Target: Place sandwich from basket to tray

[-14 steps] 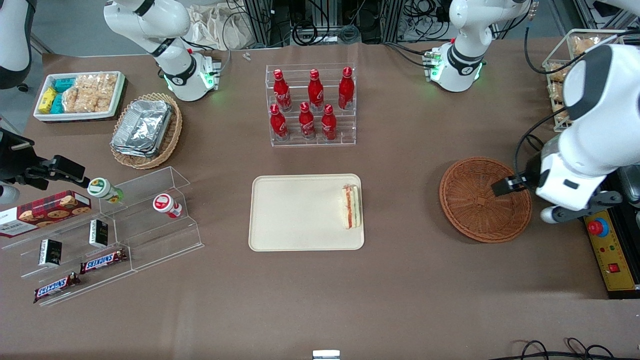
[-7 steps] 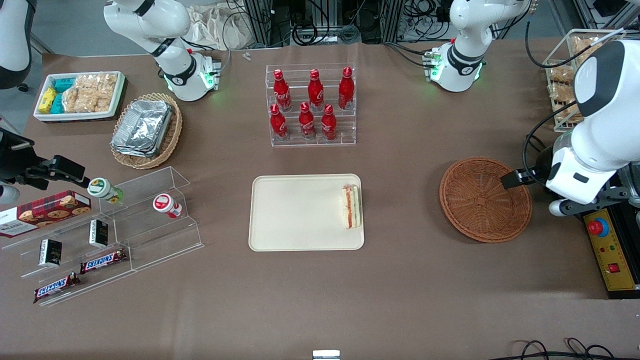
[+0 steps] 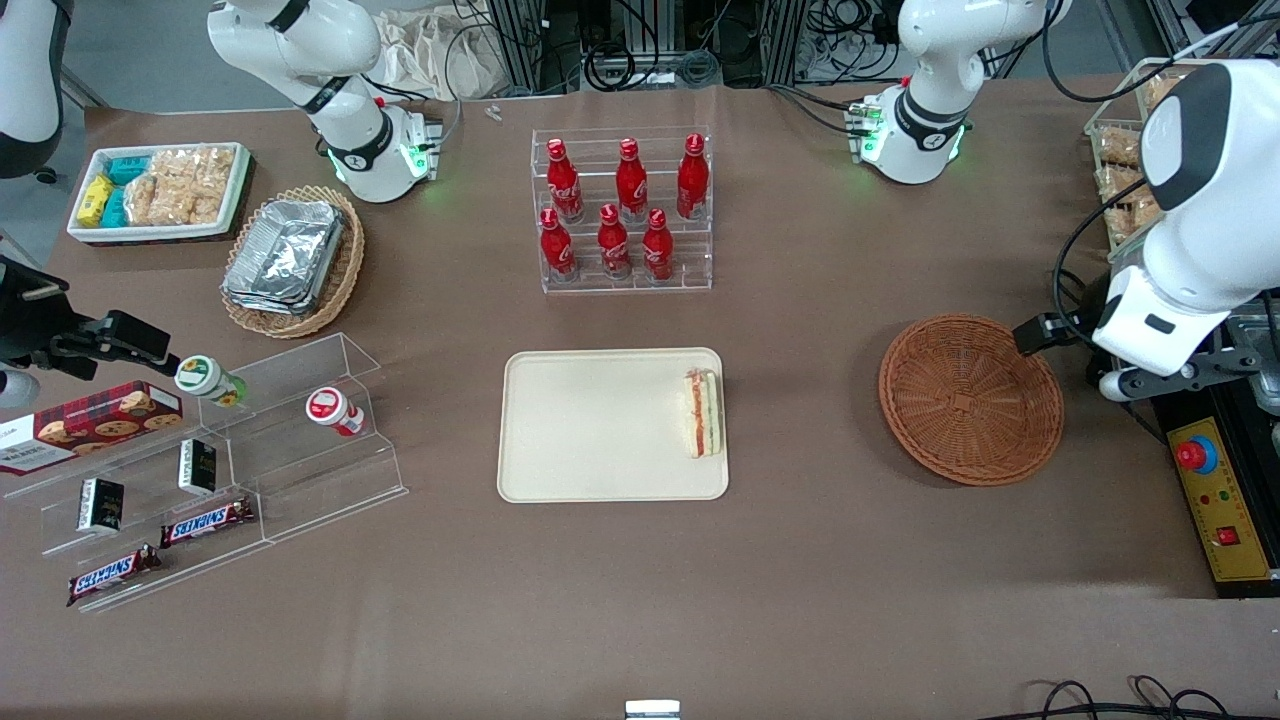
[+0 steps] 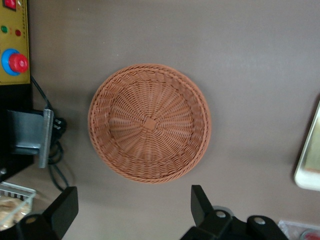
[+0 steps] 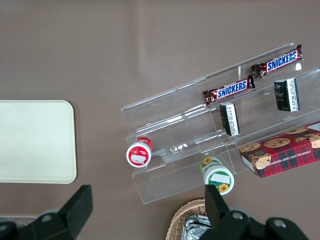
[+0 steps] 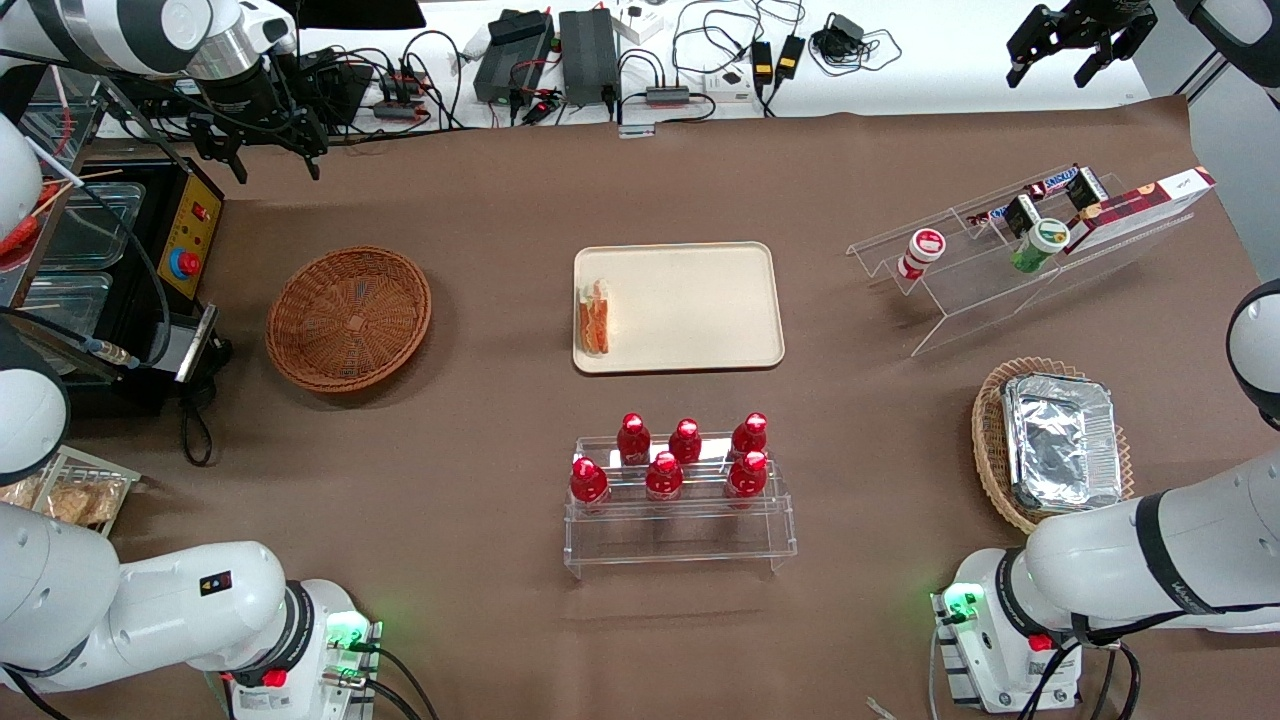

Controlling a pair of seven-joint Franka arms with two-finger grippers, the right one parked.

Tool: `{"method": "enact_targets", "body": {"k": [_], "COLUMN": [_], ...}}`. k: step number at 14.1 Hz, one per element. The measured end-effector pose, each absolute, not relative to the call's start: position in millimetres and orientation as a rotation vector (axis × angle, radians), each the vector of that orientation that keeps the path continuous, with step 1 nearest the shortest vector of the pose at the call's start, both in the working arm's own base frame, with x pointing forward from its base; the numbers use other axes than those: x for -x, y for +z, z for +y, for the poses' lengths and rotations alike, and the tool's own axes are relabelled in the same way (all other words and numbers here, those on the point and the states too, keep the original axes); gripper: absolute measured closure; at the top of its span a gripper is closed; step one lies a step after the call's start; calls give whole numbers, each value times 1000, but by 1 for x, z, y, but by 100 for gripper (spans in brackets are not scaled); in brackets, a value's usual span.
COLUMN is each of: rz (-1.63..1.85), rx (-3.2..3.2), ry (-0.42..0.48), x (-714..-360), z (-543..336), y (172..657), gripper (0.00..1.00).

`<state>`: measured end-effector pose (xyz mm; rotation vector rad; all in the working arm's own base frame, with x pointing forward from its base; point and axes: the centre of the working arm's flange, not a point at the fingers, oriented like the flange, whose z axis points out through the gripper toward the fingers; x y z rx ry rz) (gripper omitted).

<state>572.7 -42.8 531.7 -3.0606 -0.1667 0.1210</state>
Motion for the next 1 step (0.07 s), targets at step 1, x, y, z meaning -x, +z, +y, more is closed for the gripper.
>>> {"method": "enact_targets", "body": {"k": [1], "rz": [-112], "rx": [3065], "ry": [121], "x": [-573], "z": [-37], "y": [535], "gripper": [0]}}
